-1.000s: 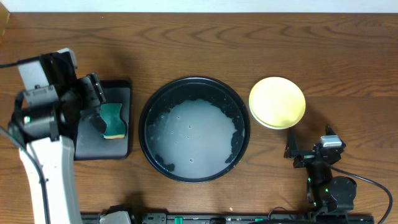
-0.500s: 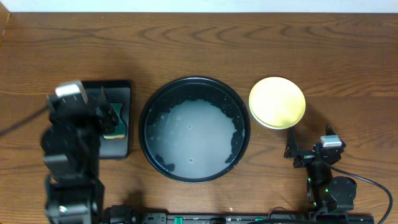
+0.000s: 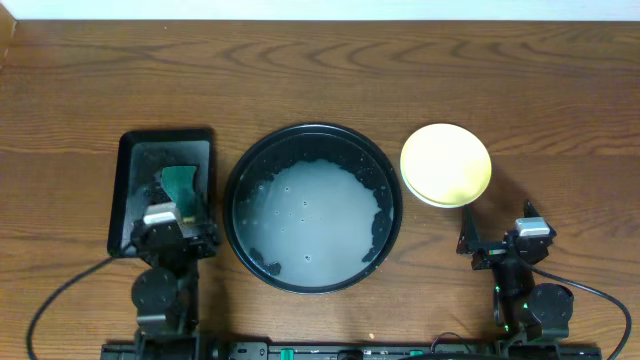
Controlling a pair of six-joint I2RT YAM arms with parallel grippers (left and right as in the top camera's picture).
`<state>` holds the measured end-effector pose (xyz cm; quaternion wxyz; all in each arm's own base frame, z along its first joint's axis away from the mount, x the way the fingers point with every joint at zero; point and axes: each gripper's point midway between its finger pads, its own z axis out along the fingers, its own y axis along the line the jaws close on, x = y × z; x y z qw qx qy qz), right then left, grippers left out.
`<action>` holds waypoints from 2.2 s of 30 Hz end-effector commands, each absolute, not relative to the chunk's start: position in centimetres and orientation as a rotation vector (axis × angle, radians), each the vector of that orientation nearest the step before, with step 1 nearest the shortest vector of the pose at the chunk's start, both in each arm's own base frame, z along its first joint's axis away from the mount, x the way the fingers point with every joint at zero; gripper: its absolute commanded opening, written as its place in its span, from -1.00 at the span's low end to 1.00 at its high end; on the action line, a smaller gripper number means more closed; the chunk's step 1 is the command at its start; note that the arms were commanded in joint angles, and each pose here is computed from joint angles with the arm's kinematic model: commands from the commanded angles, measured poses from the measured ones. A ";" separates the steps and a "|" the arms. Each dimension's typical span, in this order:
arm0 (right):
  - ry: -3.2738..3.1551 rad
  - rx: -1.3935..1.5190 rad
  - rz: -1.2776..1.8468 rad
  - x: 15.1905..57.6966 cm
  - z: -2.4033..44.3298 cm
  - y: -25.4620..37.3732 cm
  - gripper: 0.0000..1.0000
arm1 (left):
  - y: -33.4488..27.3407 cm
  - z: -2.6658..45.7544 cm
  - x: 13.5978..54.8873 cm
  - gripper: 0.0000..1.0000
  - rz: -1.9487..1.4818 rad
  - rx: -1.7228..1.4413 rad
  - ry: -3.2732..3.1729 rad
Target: Clean dirty plates on tray and stack at the side
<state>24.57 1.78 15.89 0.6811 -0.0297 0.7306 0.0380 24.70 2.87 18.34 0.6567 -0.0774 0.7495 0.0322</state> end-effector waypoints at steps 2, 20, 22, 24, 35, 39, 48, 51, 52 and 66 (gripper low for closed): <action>1.637 -0.068 0.081 24.6 15.8 1.7 0.98 | 3.3 17.3 24.2 0.51 0.106 -0.188 1.656; 1.638 -0.068 0.081 24.6 15.8 1.7 0.99 | 2.8 13.9 24.2 0.50 0.133 -0.141 1.710; 1.638 -0.068 0.081 24.6 15.8 1.7 0.99 | 2.8 13.9 24.2 0.51 0.134 -0.141 1.712; 1.638 -0.068 0.081 24.6 15.8 1.7 0.99 | 2.8 13.9 24.2 0.51 0.134 -0.141 1.712; 1.638 -0.068 0.081 24.6 15.8 1.7 0.98 | 2.8 13.9 24.2 0.50 0.134 -0.141 1.713; 1.638 -0.068 0.081 24.6 15.8 1.7 0.98 | 2.8 13.9 24.2 0.51 0.134 -0.141 1.713; 1.638 -0.068 0.081 24.6 15.8 1.7 0.99 | 2.8 13.9 24.2 0.51 0.134 -0.141 1.713; 1.638 -0.068 0.081 24.6 15.8 1.7 0.99 | 2.8 13.9 24.2 0.50 0.134 -0.141 1.713; 1.638 -0.068 0.081 24.6 15.8 1.7 0.98 | 2.8 13.9 24.2 0.51 0.134 -0.141 1.713; 1.638 -0.068 0.081 24.6 15.8 1.7 0.99 | 2.8 13.9 24.2 0.51 0.134 -0.141 1.713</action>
